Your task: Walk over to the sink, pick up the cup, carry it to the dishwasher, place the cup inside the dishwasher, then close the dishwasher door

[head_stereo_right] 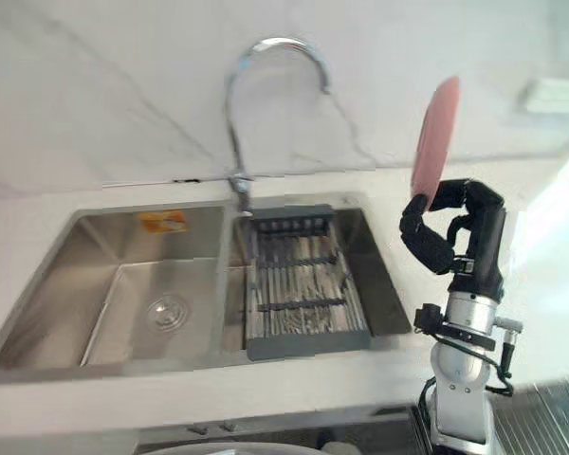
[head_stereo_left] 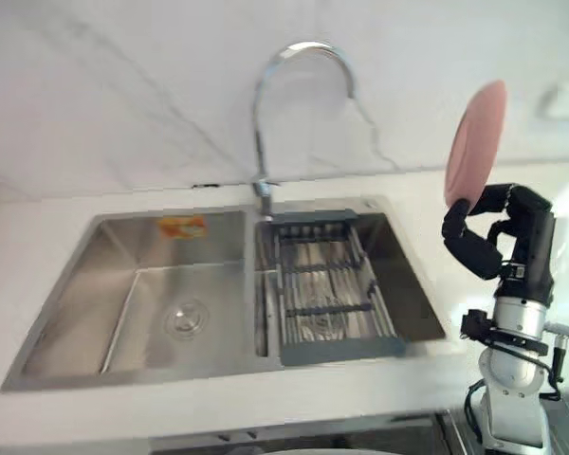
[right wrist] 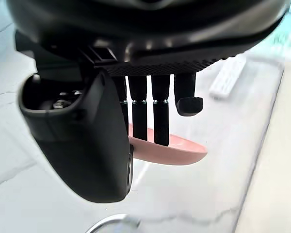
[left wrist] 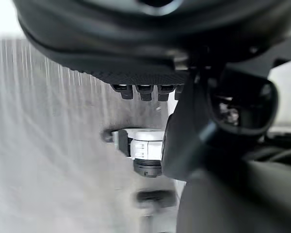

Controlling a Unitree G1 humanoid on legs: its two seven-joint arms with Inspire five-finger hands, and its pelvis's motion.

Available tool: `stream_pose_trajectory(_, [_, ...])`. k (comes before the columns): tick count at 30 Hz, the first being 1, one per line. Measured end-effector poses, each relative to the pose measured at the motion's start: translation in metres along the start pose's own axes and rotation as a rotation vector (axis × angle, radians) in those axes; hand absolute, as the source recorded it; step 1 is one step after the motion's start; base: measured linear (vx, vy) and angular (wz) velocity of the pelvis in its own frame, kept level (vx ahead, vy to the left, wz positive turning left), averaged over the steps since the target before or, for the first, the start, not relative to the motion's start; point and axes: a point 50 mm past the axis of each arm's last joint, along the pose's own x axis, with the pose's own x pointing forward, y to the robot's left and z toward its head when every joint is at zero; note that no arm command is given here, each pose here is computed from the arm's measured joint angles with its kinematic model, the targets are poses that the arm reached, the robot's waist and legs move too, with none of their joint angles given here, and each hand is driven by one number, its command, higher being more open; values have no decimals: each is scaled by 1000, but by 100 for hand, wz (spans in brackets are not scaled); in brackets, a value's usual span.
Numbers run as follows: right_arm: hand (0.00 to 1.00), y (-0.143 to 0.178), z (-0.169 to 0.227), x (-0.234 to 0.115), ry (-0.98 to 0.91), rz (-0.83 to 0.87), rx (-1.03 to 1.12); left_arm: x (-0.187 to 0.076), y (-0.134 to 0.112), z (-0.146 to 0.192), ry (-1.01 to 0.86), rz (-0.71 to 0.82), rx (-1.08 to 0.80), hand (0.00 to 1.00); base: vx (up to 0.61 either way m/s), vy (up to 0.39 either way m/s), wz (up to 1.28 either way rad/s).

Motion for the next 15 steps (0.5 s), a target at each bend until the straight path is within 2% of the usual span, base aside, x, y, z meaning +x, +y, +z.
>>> stream_pose_trajectory(4, [0, -4, -11, 2, 66, -39, -14, 3, 10, 7, 22, -7, 26, 100, -190, 51, -92])
stream_pose_trajectory(9, [0, 28, -3, 13, -12, 62, 22, 3, 14, 8, 27, 28, -23, 100, -157, -19, -148])
stream_pose_trajectory(12, [0, 48, -3, 22, -45, 147, -15, 1, 27, 12, 6, 77, -45, 100, -38, -303, -111])
stream_pose_trajectory(15, [0, 46, 1, 36, -87, 155, -75, -1, 46, 20, -25, 146, -46, 100, -29, -396, -29])
